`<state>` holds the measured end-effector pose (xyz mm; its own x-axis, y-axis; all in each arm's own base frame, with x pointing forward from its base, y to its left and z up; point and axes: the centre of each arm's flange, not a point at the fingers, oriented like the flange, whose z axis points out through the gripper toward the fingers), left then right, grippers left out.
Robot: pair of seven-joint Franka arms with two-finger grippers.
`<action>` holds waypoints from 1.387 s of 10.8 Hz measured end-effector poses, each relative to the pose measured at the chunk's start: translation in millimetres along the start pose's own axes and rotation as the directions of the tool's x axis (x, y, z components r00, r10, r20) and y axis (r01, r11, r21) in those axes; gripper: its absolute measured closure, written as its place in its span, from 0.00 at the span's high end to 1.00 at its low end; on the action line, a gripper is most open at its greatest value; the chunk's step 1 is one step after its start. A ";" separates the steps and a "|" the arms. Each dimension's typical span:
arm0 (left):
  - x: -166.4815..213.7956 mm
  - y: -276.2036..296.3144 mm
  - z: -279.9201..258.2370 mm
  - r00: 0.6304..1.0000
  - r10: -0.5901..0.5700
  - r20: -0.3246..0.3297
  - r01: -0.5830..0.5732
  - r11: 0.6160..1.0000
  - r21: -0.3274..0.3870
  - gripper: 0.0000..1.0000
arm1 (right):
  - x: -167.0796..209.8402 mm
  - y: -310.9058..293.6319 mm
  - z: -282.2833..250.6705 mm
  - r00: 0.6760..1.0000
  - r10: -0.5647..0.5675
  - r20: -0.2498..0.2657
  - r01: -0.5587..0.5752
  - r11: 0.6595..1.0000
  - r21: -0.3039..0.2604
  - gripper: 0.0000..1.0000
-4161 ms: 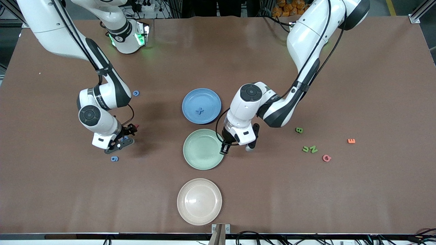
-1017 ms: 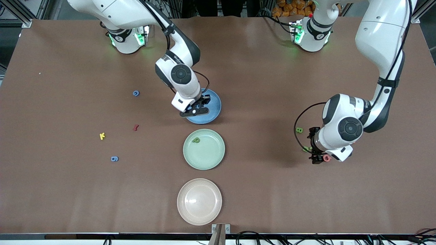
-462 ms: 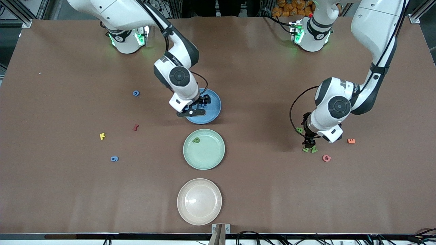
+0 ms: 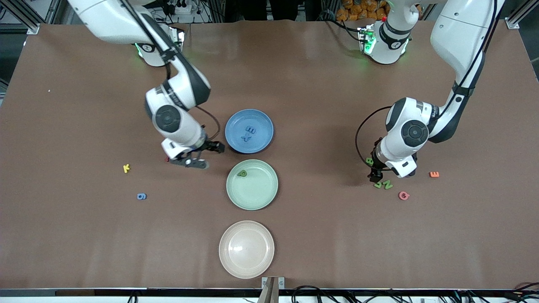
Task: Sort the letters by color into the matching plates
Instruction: 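Release the E on the blue plate while the left gripper reaches the green B, then grasp the green B with the left gripper while the right gripper grasps the blue 6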
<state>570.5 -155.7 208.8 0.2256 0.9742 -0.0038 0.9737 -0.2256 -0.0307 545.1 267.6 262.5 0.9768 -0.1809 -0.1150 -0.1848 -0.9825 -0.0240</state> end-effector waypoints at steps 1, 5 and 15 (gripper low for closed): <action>-0.2 -0.7 6.5 1.000 0.007 0.004 -0.007 1.000 0.005 1.00 | 19.2 23.3 -8.6 1.000 -0.015 -0.016 0.015 1.000 0.005 1.00; -1.1 -9.2 24.3 1.000 0.017 0.010 -0.017 0.999 0.028 1.00 | 75.5 111.4 -23.6 0.976 -0.209 -0.057 0.208 0.978 -0.024 1.00; 11.0 -25.4 42.0 1.000 0.015 0.013 -0.015 1.000 0.016 1.00 | 182.6 226.3 39.5 0.938 -0.336 -0.088 0.328 0.940 -0.098 0.90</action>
<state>547.0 -139.0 167.6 0.2394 0.9708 -0.0173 0.9697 -0.2400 -0.0468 677.4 14.0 196.8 0.9876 0.1566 -0.0126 0.1569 -0.9869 0.0368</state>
